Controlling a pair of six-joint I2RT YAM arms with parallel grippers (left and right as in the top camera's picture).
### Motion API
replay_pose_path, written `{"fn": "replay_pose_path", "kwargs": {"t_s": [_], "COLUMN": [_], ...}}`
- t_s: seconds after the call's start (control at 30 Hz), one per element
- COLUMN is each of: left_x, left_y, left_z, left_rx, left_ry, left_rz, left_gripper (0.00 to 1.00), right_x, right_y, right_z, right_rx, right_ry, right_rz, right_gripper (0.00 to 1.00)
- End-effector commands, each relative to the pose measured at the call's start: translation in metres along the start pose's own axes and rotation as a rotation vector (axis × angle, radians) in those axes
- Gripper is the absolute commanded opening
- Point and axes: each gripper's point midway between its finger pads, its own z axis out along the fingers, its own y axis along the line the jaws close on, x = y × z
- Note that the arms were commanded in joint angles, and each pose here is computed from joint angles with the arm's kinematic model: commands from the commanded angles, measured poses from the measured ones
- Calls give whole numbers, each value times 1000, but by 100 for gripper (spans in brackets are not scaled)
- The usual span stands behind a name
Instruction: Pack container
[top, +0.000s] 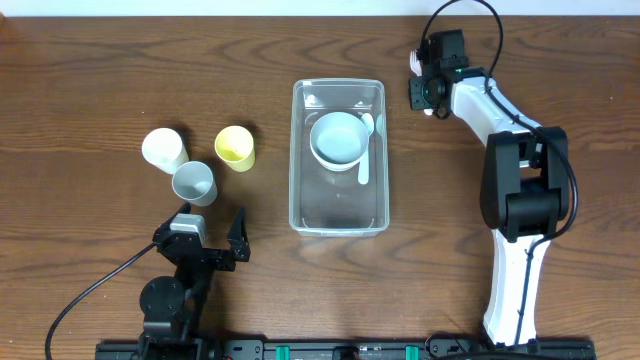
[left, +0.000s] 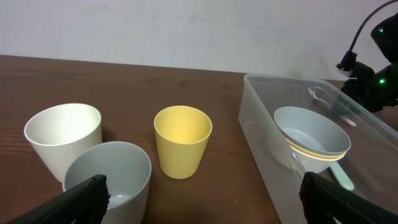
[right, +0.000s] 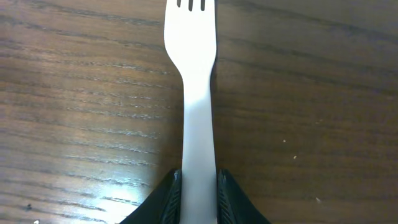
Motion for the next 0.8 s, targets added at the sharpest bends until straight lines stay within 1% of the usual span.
{"fn": "replay_pose_path", "kwargs": {"t_s": [0.0,0.1,0.23,0.57,0.77], "left_x": [14,14,14,14,14], "left_y": [4,4,4,4,4], "left_z": [2,2,2,2,2], "left_rx": [-13,-13,-13,-13,-13], "left_ry": [30,30,30,30,30], "left_rz": [9,9,9,9,9], "left_gripper": [98,98,98,98,98], "right_x": [20,23,27,39,31], "right_y": [10,14,17,16,17], "right_z": [9,8,7,6,-4], "right_rx": [-81,-107,-126,-123,-124], "right_ry": [63,76,95,142,123], "right_rz": [6,8,9,13,11], "right_gripper": [16,12,2,1,1]}}
